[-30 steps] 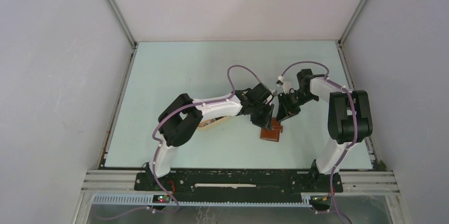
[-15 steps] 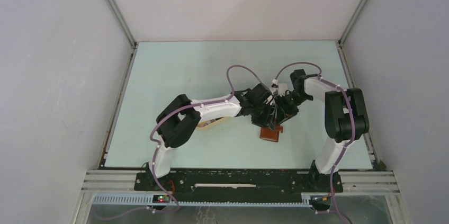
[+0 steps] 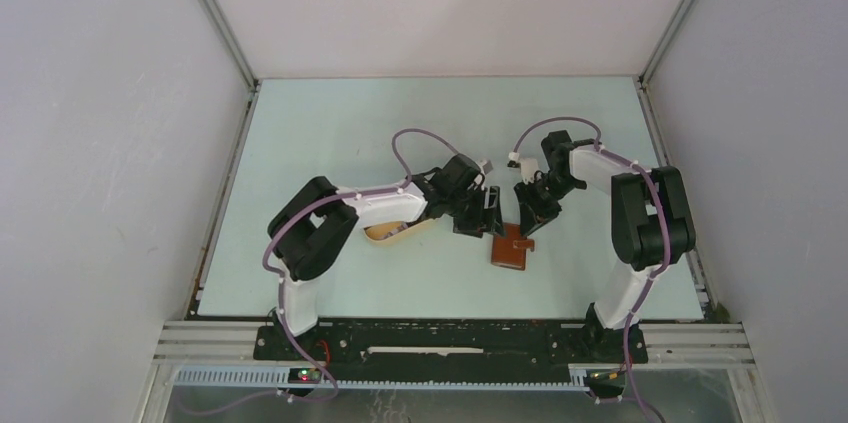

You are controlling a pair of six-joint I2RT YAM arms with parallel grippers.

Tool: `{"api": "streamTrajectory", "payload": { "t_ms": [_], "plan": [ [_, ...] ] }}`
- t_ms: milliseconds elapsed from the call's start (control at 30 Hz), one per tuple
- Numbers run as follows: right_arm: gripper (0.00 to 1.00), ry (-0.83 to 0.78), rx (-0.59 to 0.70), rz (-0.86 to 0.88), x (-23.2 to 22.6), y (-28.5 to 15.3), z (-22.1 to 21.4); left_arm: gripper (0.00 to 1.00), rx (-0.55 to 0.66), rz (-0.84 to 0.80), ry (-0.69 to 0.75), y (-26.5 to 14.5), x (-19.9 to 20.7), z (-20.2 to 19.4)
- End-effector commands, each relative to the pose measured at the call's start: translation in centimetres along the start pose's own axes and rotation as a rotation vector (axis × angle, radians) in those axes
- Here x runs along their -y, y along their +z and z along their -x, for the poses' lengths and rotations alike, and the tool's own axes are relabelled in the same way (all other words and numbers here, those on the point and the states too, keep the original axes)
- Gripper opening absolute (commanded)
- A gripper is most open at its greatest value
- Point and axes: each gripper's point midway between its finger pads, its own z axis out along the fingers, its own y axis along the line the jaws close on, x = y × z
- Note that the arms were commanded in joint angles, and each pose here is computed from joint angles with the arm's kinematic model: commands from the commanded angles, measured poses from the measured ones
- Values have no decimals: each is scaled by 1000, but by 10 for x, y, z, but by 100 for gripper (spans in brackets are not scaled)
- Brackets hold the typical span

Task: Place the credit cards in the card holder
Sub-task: Close the card holder at the center of the board.

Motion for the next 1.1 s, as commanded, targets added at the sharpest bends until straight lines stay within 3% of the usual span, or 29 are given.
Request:
{"api": "streamTrajectory", "payload": {
  "t_ms": [0, 400, 733, 867, 933, 1067],
  "plan": [
    [30, -23, -71, -114, 25, 7, -14, 71, -59, -107, -47, 11, 19, -11],
    [26, -31, -91, -129, 27, 8, -18, 67, -203, -130, -194, 38, 2, -40],
    [25, -31, -94, -127, 26, 8, -18, 44, -249, -156, -245, 55, 0, -46],
    [25, -30, -88, -115, 24, 8, -18, 22, -257, -166, -241, 60, 2, -44],
    [26, -27, -78, -104, 23, 7, -16, 15, -234, -180, -220, 59, 6, -38],
    [31, -7, -11, -38, 16, -4, -9, 9, -161, -186, -149, 49, 13, -23]
  ]
}}
